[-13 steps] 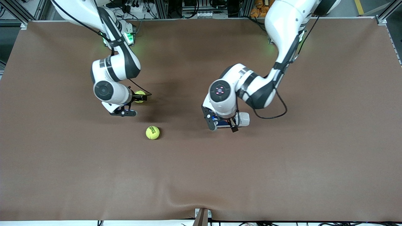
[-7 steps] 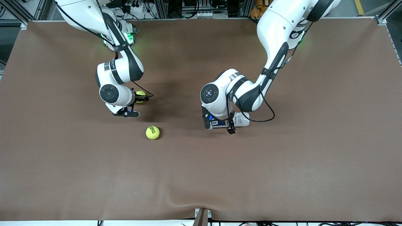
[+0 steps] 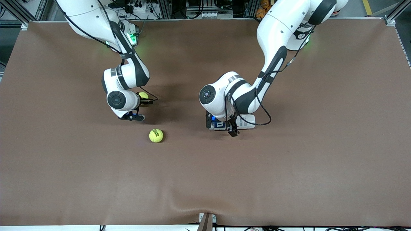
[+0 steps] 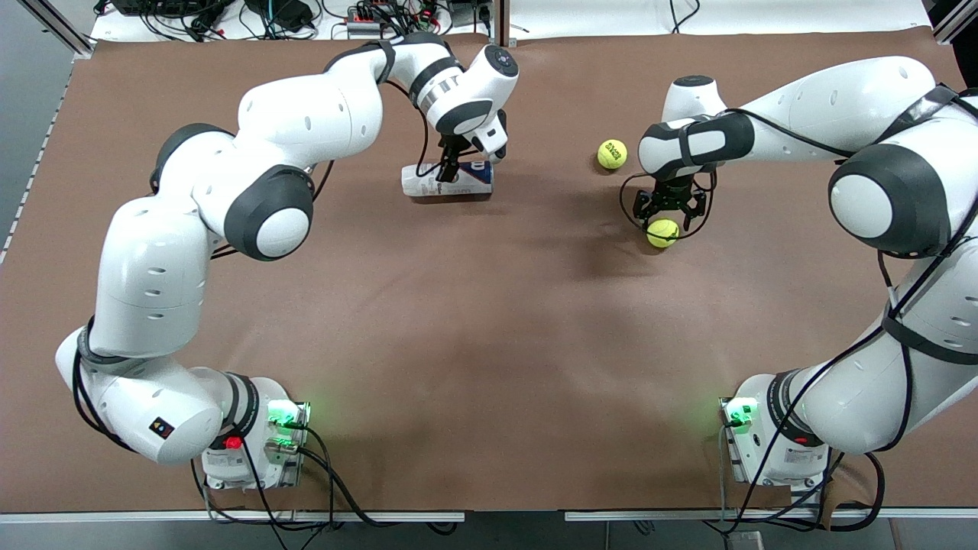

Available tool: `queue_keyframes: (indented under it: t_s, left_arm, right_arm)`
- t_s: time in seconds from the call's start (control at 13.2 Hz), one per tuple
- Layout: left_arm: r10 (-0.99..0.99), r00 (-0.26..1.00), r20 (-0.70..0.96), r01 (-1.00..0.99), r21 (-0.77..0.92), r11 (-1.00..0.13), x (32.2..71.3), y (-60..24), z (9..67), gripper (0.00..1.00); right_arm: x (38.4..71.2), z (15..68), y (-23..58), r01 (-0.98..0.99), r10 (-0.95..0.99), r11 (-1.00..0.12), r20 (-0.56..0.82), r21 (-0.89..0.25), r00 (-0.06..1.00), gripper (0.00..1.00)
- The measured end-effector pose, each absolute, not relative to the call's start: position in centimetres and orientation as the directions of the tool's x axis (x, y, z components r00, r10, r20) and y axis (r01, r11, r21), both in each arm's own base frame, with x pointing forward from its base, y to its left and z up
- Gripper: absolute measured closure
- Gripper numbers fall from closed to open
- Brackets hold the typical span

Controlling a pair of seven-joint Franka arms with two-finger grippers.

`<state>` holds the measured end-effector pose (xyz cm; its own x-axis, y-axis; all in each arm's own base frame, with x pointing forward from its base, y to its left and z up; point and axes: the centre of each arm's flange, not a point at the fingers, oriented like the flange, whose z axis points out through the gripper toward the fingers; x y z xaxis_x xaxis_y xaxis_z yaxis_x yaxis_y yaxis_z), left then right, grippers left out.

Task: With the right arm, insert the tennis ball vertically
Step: 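Grasp the can with the left gripper while the right gripper grasps the ball, then lift the yellow ball with the right gripper and move it aside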

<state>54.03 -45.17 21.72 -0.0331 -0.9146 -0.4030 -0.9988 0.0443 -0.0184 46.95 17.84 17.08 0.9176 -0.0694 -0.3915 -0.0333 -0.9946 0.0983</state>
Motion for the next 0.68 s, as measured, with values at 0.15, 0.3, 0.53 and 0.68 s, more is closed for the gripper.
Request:
queue_keyframes:
  t_s: [0.15,0.3,0.53,0.68]
  left_arm:
    - [-0.907,-0.059,-0.418,-0.998,-0.010,0.070,54.0,-44.8,21.3,0.00]
    - [-0.899,-0.093,-0.428,-0.995,0.008,0.099,54.0,-44.5,21.1,0.00]
    - [-0.886,-0.105,-0.451,-0.994,0.035,0.100,53.8,-44.0,20.8,0.00]
    - [-0.882,-0.096,-0.461,-0.995,0.045,0.085,54.1,-43.0,20.3,0.00]
  right_arm:
    - [46.8,17.0,18.2,-0.026,-0.063,-0.995,-0.393,0.099,0.917,0.00]
    - [46.4,16.9,18.8,-0.011,-0.052,-0.995,-0.402,0.102,0.914,0.22]
    - [45.8,16.8,19.4,0.011,-0.036,-0.994,-0.424,0.107,0.905,0.33]
    - [45.9,17.1,19.3,0.028,-0.023,-0.994,-0.447,0.106,0.894,0.33]
